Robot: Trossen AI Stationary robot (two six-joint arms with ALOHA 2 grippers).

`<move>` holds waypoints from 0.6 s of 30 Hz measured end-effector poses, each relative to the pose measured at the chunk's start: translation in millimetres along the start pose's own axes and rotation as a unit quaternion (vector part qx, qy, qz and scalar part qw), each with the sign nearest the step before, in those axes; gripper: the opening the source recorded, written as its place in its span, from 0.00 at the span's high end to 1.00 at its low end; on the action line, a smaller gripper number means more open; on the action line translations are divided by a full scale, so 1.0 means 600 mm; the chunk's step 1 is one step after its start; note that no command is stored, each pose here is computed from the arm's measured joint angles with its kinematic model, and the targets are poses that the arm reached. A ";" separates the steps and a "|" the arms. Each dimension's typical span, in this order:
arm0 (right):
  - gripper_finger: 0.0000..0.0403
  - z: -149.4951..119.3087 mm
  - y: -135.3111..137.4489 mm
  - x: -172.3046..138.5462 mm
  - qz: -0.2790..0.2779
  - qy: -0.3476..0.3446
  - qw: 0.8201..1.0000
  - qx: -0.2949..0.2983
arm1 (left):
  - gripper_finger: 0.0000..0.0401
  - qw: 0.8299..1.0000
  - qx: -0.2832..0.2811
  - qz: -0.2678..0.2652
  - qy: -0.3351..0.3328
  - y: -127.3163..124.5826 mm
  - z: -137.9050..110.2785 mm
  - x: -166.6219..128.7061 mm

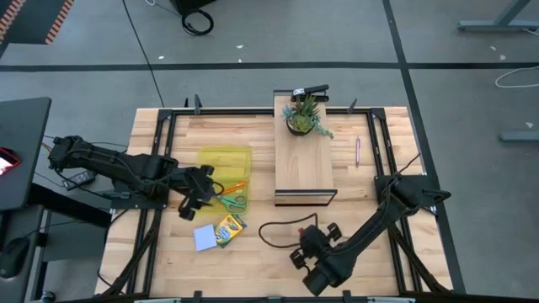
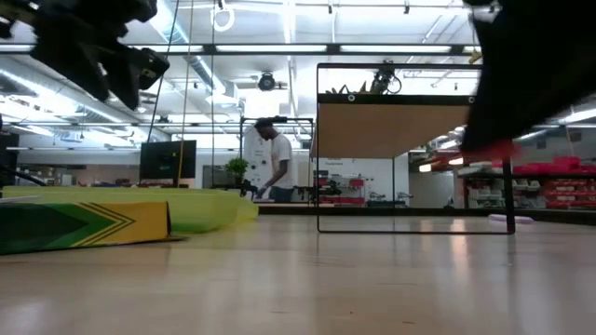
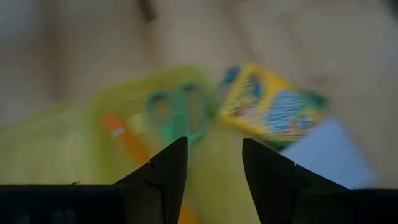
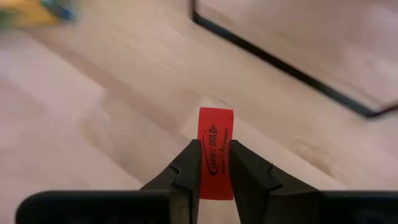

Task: Pack school essentials
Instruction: Put the red eraser into the yellow supply box

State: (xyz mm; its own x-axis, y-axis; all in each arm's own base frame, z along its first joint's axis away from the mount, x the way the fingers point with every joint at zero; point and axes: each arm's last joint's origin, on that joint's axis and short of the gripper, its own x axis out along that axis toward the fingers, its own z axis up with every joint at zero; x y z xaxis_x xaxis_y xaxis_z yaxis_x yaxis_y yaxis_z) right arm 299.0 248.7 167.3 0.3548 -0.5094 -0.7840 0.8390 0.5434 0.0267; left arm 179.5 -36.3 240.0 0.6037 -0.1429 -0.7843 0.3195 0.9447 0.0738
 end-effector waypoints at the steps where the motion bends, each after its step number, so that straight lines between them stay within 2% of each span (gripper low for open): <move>1: 0.80 0.007 0.001 -0.008 0.013 -0.006 1.000 -0.003 | 0.60 1.000 0.007 -0.020 -0.008 -0.003 0.000 0.002; 4: 0.80 0.024 0.007 -0.028 0.058 -0.025 0.998 -0.017 | 0.60 0.997 0.037 -0.059 -0.030 -0.014 -0.004 0.014; 9: 0.80 0.054 0.021 -0.050 0.121 -0.059 0.990 -0.044 | 0.59 0.986 0.122 -0.069 -0.086 -0.035 -0.001 0.028; 11: 0.80 0.068 0.027 -0.055 0.141 -0.066 0.986 -0.052 | 0.59 0.983 0.128 -0.067 -0.114 -0.041 0.006 0.028; 15: 0.80 0.092 0.041 -0.053 0.168 -0.082 0.980 -0.076 | 0.59 0.977 0.137 -0.047 -0.158 -0.055 0.022 0.024; 18: 0.80 0.110 0.051 -0.045 0.180 -0.093 0.975 -0.092 | 0.59 0.973 0.156 0.000 -0.172 -0.064 0.029 0.022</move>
State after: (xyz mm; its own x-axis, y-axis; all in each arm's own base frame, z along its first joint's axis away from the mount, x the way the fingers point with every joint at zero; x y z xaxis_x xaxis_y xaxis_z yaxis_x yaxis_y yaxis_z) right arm 342.6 235.0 230.0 0.6956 -0.3665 -0.6179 0.5642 0.8111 0.1542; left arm 187.7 -79.2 237.6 0.7954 -0.2832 -0.5358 0.4929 0.8168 0.2999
